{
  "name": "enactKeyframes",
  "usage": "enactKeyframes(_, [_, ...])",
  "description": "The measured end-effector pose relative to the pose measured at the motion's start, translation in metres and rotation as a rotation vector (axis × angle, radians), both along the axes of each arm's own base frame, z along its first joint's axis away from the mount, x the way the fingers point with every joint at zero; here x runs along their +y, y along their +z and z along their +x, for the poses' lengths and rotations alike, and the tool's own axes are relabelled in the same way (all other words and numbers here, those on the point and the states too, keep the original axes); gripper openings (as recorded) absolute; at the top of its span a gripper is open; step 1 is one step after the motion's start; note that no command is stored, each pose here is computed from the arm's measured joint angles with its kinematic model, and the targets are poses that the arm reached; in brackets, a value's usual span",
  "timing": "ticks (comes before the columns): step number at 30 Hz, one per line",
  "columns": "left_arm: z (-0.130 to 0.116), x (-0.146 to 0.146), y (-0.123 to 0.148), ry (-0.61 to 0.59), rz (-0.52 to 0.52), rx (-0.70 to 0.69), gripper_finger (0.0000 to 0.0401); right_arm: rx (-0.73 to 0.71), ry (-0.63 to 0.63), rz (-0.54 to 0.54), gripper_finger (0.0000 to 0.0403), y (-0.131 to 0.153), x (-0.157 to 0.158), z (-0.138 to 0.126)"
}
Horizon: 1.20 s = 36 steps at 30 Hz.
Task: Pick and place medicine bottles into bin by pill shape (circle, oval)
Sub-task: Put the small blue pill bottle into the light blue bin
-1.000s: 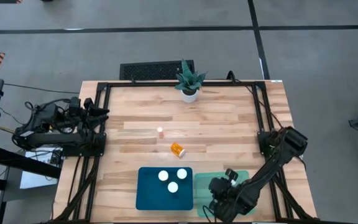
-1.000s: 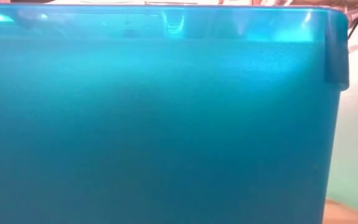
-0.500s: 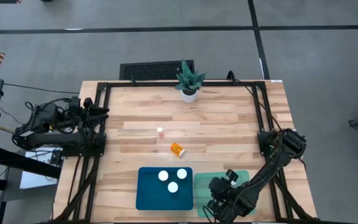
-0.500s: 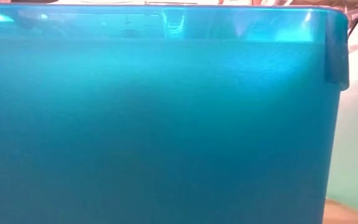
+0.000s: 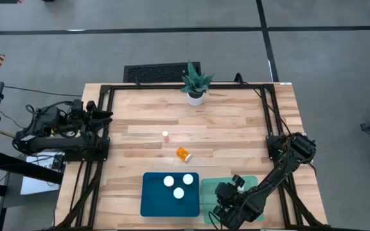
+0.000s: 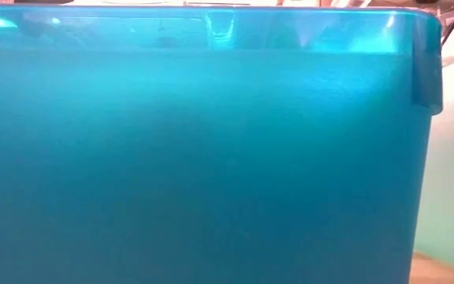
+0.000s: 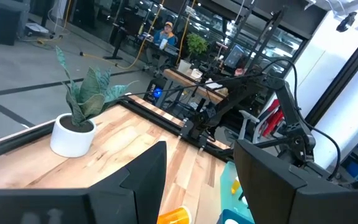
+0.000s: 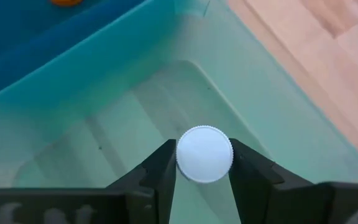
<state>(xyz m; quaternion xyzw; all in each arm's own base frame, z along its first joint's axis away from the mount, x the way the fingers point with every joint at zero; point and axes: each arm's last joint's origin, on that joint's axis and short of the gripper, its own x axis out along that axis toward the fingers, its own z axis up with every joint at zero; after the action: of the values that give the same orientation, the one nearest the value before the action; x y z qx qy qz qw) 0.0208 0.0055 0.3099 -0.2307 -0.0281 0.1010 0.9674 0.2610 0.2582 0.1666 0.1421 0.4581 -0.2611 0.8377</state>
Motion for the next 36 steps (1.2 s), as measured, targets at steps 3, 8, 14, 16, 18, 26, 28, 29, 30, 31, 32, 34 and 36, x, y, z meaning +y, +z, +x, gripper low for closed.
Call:
enactKeyframes(3, [0.0,0.0,0.0,0.0,0.0,0.0,0.018,0.012,0.002,0.013,0.0159,0.0,0.0,0.0])
enactKeyframes(8, [0.0,0.0,0.0,0.0,0.0,0.0,0.018,0.013,0.002,0.014,0.0193,0.0,0.0,0.0])
enactKeyframes(14, [0.0,0.0,0.0,0.0,0.001,0.0,0.018,0.027,0.004,0.03,0.0237,-0.001,0.001,-0.001])
enactKeyframes(16, [0.0,0.0,0.0,0.0,0.001,0.0,0.018,0.028,0.005,0.03,0.0244,-0.001,0.001,-0.001])
enactKeyframes(18, [0.0,0.0,0.0,0.0,0.001,0.001,0.018,0.028,0.008,0.03,0.0246,0.0,0.001,-0.001])
enactKeyframes(26, [0.0,0.0,0.0,0.0,0.003,0.001,0.018,0.014,0.012,0.047,0.0246,0.001,0.002,0.001])
enactKeyframes(28, [0.0,0.0,0.0,0.0,0.004,0.001,0.018,0.007,0.014,0.054,0.0246,0.001,0.003,0.001])
enactKeyframes(29, [0.0,0.0,0.0,0.0,0.004,0.001,0.018,0.006,0.015,0.055,0.0246,0.002,0.003,0.002])
enactKeyframes(30, [0.0,0.0,0.0,0.0,0.004,0.001,0.018,0.004,0.015,0.057,0.0246,0.003,0.004,0.002])
enactKeyframes(31, [0.0,0.0,0.0,0.0,0.004,0.001,0.018,0.001,0.015,0.06,0.0246,0.004,0.004,0.003])
enactKeyframes(32, [0.0,0.0,0.0,0.0,0.004,0.001,0.018,0.0,0.017,0.061,0.0246,0.005,0.005,0.003])
enactKeyframes(34, [0.0,0.0,0.0,0.0,0.004,0.001,0.018,0.0,0.025,0.059,0.0246,0.007,0.006,0.004])
enactKeyframes(36, [0.0,0.0,0.0,-0.001,0.004,0.001,0.018,0.0,0.035,0.058,0.0246,0.01,0.006,0.005])
